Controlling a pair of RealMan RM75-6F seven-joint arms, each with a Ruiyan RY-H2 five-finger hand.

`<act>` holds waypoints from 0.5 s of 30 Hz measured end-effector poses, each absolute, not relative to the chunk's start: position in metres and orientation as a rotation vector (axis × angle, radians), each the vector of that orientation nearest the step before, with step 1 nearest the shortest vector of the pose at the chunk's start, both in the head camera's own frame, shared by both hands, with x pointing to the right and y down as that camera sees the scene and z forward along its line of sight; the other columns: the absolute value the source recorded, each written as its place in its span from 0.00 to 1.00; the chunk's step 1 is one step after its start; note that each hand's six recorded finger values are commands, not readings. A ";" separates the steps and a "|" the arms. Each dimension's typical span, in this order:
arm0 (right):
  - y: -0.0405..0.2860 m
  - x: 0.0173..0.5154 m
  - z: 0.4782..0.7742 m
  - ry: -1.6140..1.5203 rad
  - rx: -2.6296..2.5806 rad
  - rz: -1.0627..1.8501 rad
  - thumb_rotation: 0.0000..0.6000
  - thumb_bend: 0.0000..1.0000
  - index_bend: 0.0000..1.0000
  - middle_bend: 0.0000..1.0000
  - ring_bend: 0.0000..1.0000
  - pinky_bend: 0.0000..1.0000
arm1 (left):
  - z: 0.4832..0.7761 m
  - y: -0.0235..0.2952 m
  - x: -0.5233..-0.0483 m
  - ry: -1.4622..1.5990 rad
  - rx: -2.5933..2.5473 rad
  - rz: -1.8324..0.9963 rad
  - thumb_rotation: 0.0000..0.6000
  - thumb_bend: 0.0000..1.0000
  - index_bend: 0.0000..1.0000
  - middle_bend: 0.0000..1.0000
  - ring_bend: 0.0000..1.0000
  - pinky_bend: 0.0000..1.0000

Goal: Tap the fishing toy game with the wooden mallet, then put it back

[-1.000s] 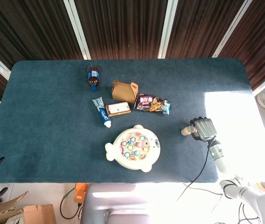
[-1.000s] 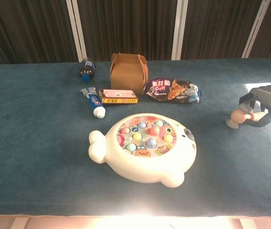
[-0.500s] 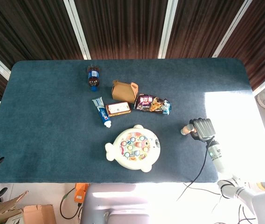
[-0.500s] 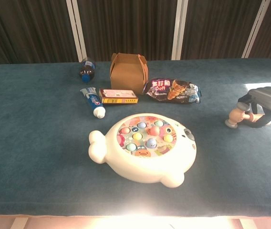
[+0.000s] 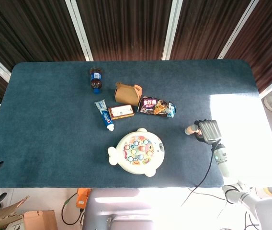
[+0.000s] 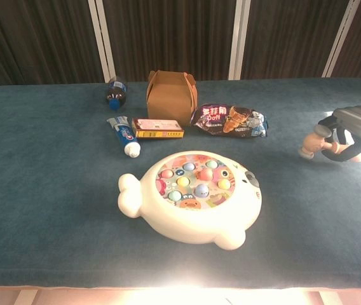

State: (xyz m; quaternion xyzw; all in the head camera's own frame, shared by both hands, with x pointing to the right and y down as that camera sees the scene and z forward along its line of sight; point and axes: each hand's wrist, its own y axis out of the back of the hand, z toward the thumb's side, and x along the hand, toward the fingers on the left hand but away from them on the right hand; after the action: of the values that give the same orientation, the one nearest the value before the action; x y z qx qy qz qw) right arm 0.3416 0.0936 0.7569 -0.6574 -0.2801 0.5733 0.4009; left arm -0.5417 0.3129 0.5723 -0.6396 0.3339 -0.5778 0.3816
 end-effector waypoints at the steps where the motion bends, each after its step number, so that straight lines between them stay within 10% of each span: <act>1: 0.092 0.342 0.755 -0.712 -1.659 1.446 1.00 0.46 1.00 0.66 0.54 0.65 | 0.572 0.313 -0.542 0.851 -1.633 -1.474 1.00 0.13 0.00 0.00 0.00 0.07; 15: 0.082 0.319 0.729 -0.699 -1.686 1.341 1.00 0.48 1.00 0.66 0.54 0.65 | 0.571 0.313 -0.542 0.853 -1.630 -1.472 1.00 0.14 0.00 0.00 0.00 0.07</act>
State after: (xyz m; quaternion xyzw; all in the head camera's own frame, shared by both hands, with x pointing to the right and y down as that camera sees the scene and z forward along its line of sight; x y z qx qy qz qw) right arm 0.3194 0.0815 0.7292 -0.6739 -0.2796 0.5362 0.4245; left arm -0.5417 0.3132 0.5713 -0.6391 0.3344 -0.5772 0.3829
